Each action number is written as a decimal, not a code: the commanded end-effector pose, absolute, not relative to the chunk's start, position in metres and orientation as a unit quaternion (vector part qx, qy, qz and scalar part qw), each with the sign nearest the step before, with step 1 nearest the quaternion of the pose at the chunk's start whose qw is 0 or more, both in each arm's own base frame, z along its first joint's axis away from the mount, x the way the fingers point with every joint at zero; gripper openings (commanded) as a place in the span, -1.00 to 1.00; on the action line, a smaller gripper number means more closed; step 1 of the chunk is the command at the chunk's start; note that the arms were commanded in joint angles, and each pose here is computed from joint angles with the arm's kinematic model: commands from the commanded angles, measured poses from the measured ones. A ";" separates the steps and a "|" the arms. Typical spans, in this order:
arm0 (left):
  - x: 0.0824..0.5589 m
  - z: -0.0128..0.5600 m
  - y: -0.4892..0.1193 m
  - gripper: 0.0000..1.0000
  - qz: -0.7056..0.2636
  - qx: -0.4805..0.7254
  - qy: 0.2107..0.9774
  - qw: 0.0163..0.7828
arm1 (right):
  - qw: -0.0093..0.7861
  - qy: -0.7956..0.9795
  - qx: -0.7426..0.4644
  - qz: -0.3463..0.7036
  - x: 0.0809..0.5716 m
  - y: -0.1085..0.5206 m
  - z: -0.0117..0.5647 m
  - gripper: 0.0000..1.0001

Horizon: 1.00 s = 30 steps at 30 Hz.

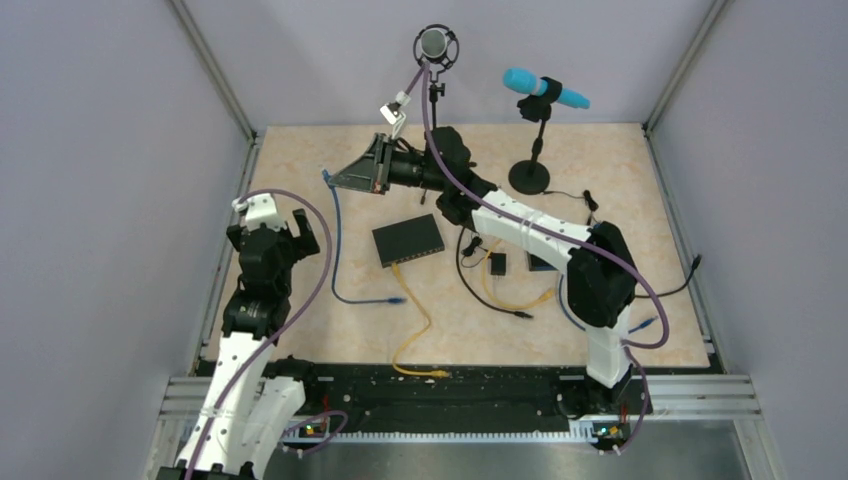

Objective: Pull the plug from the switch port
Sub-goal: Place the connector at the center of the board.

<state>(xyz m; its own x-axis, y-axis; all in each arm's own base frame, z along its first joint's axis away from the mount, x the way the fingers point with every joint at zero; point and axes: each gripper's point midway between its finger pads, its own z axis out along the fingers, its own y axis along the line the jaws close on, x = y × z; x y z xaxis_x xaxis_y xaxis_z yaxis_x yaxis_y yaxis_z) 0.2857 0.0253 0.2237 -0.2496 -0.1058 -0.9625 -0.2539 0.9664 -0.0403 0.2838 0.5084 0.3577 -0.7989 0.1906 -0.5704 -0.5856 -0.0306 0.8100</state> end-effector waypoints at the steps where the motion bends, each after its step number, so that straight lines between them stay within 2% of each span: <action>1: 0.279 0.242 0.038 0.97 0.075 -0.150 0.765 0.622 | 0.310 0.591 -0.224 0.711 0.262 0.502 0.412 -1.00; 4: 0.276 0.239 0.041 0.97 0.083 -0.155 0.764 0.621 | 0.344 0.586 -0.244 0.691 0.259 0.492 0.440 -1.00; 8: 0.275 0.239 0.042 0.97 0.081 -0.164 0.759 0.625 | 0.428 0.629 -0.228 0.608 0.268 0.455 0.450 -1.00; 14: 0.282 0.237 0.035 0.97 0.068 -0.149 0.765 0.623 | 0.558 0.673 -0.158 0.459 0.275 0.350 0.461 -1.00; 18: 0.290 0.232 0.028 0.97 0.055 -0.139 0.774 0.615 | 0.610 0.704 -0.102 0.348 0.282 0.278 0.465 -1.00; 21: 0.295 0.232 0.024 0.98 0.045 -0.133 0.778 0.613 | 0.610 0.739 -0.068 0.277 0.291 0.236 0.454 -1.00; 25: 0.298 0.230 0.019 0.97 0.040 -0.116 0.785 0.608 | 0.596 0.767 -0.031 0.235 0.301 0.203 0.429 -1.00; 30: 0.300 0.225 0.016 0.97 0.036 -0.104 0.790 0.604 | 0.486 0.836 -0.022 0.255 0.331 0.208 0.344 -1.00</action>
<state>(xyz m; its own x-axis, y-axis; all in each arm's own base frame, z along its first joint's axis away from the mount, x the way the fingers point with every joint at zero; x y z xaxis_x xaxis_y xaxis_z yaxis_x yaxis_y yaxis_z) 0.2907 0.0209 0.2039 -0.3143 -0.1252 -0.9410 -0.2436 0.9687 -0.0475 0.3106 0.2054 0.4341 -0.2948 0.2913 -0.9101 -0.3752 0.8406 0.3906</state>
